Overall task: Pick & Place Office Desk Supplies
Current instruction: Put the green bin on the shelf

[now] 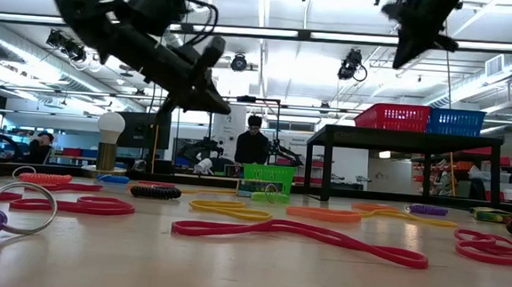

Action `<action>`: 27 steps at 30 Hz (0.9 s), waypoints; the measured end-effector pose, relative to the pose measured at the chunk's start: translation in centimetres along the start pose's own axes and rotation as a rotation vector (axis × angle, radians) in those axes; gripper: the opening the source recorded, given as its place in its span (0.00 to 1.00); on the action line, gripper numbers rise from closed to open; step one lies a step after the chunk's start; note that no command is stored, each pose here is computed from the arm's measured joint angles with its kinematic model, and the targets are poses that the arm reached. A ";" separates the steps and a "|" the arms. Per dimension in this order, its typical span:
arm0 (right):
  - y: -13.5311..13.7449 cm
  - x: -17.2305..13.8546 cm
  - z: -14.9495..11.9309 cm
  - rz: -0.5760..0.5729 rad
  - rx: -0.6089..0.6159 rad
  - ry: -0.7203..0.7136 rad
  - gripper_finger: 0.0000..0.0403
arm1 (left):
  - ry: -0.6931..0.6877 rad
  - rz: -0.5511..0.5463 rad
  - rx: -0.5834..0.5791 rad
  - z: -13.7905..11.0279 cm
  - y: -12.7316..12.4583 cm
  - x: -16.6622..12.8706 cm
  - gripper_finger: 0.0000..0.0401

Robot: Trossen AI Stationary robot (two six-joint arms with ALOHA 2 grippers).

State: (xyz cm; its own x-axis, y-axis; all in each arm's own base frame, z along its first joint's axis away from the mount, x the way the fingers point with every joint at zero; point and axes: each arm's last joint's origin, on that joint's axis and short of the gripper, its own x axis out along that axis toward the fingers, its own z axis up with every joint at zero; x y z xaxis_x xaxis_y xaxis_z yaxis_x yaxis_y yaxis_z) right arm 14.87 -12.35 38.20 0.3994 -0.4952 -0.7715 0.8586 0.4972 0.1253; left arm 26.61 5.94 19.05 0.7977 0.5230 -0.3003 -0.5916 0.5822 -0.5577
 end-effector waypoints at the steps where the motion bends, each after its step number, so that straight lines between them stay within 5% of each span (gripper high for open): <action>1: 0.5 -0.5 -0.5 0.025 -0.009 -0.018 0.02 | 0.013 0.022 0.018 0.6 0.1 0.4 0.02; 5: 2.7 -2.2 -2.1 0.084 -0.069 -0.087 0.02 | 0.076 0.136 0.084 3.4 0.6 1.6 0.02; 13: 6.0 -3.9 -3.9 0.149 -0.130 -0.189 0.02 | 0.154 0.204 0.005 8.1 3.4 3.6 0.09; 27: 7.3 -4.3 -4.0 0.203 -0.134 -0.251 0.02 | 0.271 0.272 -0.076 9.7 6.7 9.2 0.37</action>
State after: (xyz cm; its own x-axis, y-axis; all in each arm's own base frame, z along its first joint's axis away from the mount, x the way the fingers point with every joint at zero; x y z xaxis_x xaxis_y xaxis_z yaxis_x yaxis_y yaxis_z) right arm 18.07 -3.74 39.95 0.6388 -0.5282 -0.5594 0.7102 0.6844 0.1648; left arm 28.83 20.75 20.06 0.6210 0.4622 -0.6330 -0.7834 0.3922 -0.4821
